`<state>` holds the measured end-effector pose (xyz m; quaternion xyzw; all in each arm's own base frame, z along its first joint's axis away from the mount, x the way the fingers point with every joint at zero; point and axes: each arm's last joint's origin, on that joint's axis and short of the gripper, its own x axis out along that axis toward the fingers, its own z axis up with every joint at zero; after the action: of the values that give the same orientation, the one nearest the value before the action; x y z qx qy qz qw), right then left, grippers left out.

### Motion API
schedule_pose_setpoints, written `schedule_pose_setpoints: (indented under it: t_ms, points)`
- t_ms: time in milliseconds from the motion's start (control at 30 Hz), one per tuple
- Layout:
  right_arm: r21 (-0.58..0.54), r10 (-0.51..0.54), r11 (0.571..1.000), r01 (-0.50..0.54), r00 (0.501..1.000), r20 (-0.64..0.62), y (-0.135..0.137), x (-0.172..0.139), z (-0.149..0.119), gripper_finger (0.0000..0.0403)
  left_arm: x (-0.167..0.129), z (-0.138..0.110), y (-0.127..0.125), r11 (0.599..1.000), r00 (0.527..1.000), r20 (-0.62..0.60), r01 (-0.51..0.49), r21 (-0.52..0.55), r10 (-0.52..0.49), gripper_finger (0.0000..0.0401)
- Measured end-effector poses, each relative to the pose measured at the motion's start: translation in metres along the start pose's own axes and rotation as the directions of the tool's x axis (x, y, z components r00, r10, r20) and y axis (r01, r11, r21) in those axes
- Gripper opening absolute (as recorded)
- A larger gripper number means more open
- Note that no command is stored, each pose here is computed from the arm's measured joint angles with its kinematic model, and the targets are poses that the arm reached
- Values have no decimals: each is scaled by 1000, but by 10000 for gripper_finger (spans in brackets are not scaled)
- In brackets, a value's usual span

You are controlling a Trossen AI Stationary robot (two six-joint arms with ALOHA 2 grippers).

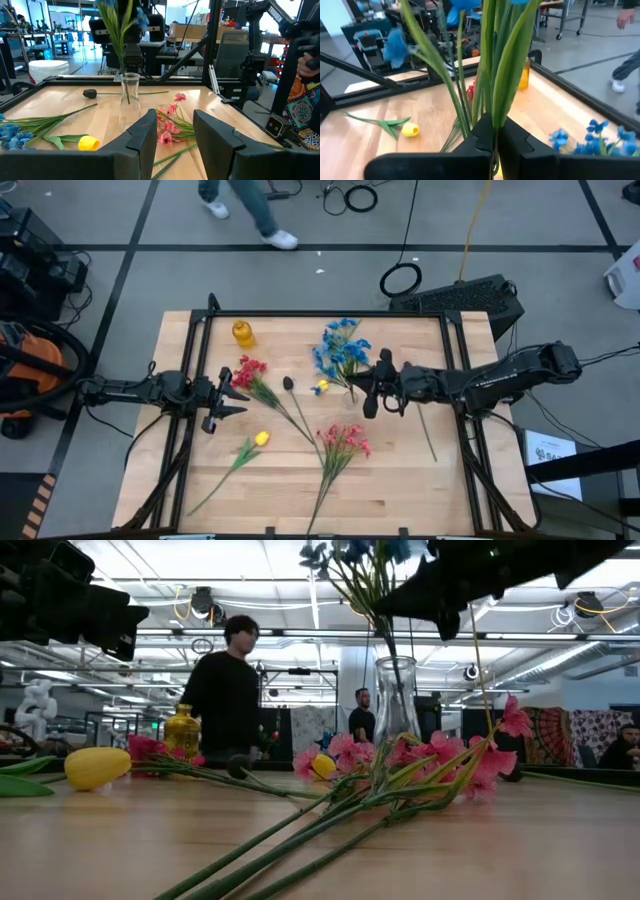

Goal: Sort flowers into vase by color
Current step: Put the bottom blue flowers into the transparent vase

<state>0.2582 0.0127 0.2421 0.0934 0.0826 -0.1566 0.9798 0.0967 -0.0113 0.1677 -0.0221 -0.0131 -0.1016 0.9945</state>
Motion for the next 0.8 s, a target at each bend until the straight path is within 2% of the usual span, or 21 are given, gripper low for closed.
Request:
schedule_pose_setpoints:
  t_ms: [133,300,600,800]
  points:
    - [29,-6,1000,6,1000,-23,-6,-3,-19,8,0,0,0,1000,1000,0,0,0,0,134]
    - [46,-17,999,20,998,-64,-9,-5,-30,27,0,0,0,1000,1000,0,0,0,0,134]
    - [50,42,998,-39,997,-68,-5,-4,-23,77,0,0,0,1000,1000,0,0,0,0,134]
    - [28,14,1000,-8,974,-224,-1,-2,-14,132,0,0,0,1000,1000,0,0,0,0,134]
